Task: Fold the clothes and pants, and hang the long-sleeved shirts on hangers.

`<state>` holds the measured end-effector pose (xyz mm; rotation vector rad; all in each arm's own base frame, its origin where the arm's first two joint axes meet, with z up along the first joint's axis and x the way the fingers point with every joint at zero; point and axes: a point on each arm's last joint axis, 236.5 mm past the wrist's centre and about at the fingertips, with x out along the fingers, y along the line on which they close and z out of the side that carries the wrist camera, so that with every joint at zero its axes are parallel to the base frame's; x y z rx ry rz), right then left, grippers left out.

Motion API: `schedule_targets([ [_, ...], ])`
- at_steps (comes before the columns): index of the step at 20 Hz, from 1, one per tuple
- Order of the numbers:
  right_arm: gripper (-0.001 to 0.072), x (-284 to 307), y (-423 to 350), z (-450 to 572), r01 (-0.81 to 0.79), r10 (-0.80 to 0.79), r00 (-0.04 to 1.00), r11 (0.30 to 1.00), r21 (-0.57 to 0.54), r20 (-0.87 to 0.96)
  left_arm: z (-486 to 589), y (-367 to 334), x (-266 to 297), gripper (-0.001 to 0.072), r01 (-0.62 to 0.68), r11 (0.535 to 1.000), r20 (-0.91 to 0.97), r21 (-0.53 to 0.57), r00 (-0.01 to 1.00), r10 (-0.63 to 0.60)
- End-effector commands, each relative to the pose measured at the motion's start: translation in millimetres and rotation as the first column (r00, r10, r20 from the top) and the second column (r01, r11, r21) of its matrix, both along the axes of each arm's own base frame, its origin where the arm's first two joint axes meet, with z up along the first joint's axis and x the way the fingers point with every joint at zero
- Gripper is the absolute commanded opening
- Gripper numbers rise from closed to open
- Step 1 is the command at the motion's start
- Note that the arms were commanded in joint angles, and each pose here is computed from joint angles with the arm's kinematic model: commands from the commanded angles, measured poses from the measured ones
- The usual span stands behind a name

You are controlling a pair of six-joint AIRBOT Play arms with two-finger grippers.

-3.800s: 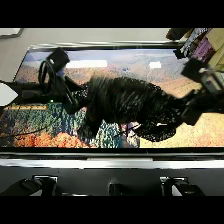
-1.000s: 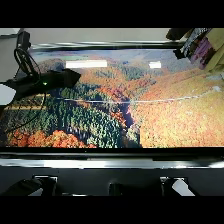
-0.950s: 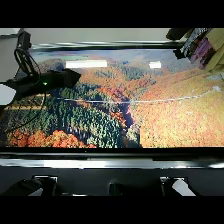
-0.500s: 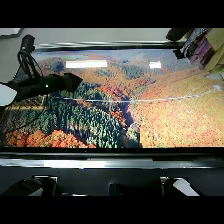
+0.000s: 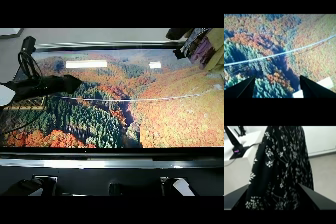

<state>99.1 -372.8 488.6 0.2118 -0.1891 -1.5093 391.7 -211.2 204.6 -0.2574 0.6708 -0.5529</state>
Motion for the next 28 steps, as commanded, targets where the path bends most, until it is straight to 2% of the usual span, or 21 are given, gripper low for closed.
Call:
schedule_targets([
  [1, 0.0642, -29.0, 42.6, 50.6, 0.015, -0.013, 1.0, 0.987, -0.158, 0.014, 16.1, 10.3, 5.7, 0.0609, -0.035, 0.999, 0.053, -0.016, 0.998, 0.036],
  [4, 0.064, -34.7, 88.0, 96.2, -0.054, 0.106, 0.982, 0.949, -0.31, 0.153, 33.5, 26.8, 5.3, 0.0609, -0.072, 0.997, 0.093, -0.032, 0.993, 0.075],
  [5, 0.0635, -25.2, 100.6, 105.8, -0.115, 0.198, 0.956, 0.932, -0.342, 0.216, 38.6, 32.2, 4.7, 0.0609, -0.084, 0.996, 0.105, -0.035, 0.991, 0.087],
  [7, 0.0573, 11.8, 120.5, 118.7, -0.285, 0.407, 0.871, 0.875, -0.391, 0.276, 48.9, 43.0, 2.8, 0.0606, -0.106, 0.993, 0.127, -0.043, 0.986, 0.111],
  [8, 0.05, 37.9, 134.4, 125.9, -0.391, 0.526, 0.805, 0.817, -0.423, 0.272, 53.6, 47.6, 1.5, 0.0602, -0.115, 0.992, 0.137, -0.047, 0.983, 0.121],
  [9, 0.0472, 65.1, 150.1, 130.1, -0.494, 0.634, 0.73, 0.748, -0.444, 0.255, 58.4, 51.8, -0.6, 0.0593, -0.123, 0.991, 0.148, -0.049, 0.981, 0.129],
  [11, 0.0351, 131.2, 190.5, 122.6, -0.712, 0.824, 0.535, 0.559, -0.425, 0.187, 67.7, 59.8, -4.3, 0.0591, -0.138, 0.989, 0.17, -0.054, 0.975, 0.145],
  [13, 0.0261, 209.8, 241.1, 85.3, -0.898, 0.946, 0.311, 0.323, -0.301, 0.085, 72.2, 66.1, -9.4, 0.059, -0.147, 0.988, 0.183, -0.04, 0.971, 0.151],
  [15, 0.0127, 285.2, 308.7, 5.5, -0.998, 0.997, 0.064, 0.063, -0.024, -0.051, 59.8, 73.6, -18.3, 0.0589, -0.144, 0.989, 0.152, 0.032, 0.979, 0.137],
  [16, 0.0034, 307.8, 338.7, -42.9, -0.989, 0.994, -0.049, -0.034, 0.145, -0.101, 47.0, 78.7, -24.5, 0.0583, -0.137, 0.986, 0.116, 0.091, 0.985, 0.126],
  [17, 0.0024, 320.2, 367.9, -96.2, -0.937, 0.979, -0.16, -0.111, 0.331, -0.123, 32.5, 83.2, -33.2, 0.0401, -0.12, 0.982, 0.066, 0.147, 0.992, 0.112],
  [18, 0.0024, 320.4, 388.9, -146.9, -0.85, 0.955, -0.257, -0.151, 0.504, -0.148, 18.5, 89.6, -43.3, 0.0147, -0.104, 0.973, 0.014, 0.205, 0.995, 0.103],
  [19, 0.0023, 309.7, 406.8, -190.0, -0.741, 0.924, -0.353, -0.179, 0.647, -0.149, 4.8, 97.5, -54.3, 0.0021, -0.087, 0.961, -0.04, 0.261, 0.994, 0.101],
  [20, 0.0023, 291.1, 421.8, -229.1, -0.61, 0.889, -0.442, -0.201, 0.766, -0.12, -4.7, 105.6, -62.2, 0.002, -0.082, 0.949, -0.069, 0.305, 0.992, 0.108],
  [22, 0.0023, 260.4, 445.3, -275.1, -0.439, 0.847, -0.53, -0.235, 0.867, -0.039, -17.6, 120.7, -73.2, 0.0019, -0.101, 0.928, -0.068, 0.359, 0.989, 0.133],
  [28, 0.0024, 222.3, 477.3, -327.1, -0.311, 0.842, -0.537, -0.261, 0.914, 0.058, -36.1, 141.9, -95.1, 0.002, -0.137, 0.898, -0.035, 0.418, 0.985, 0.167],
])
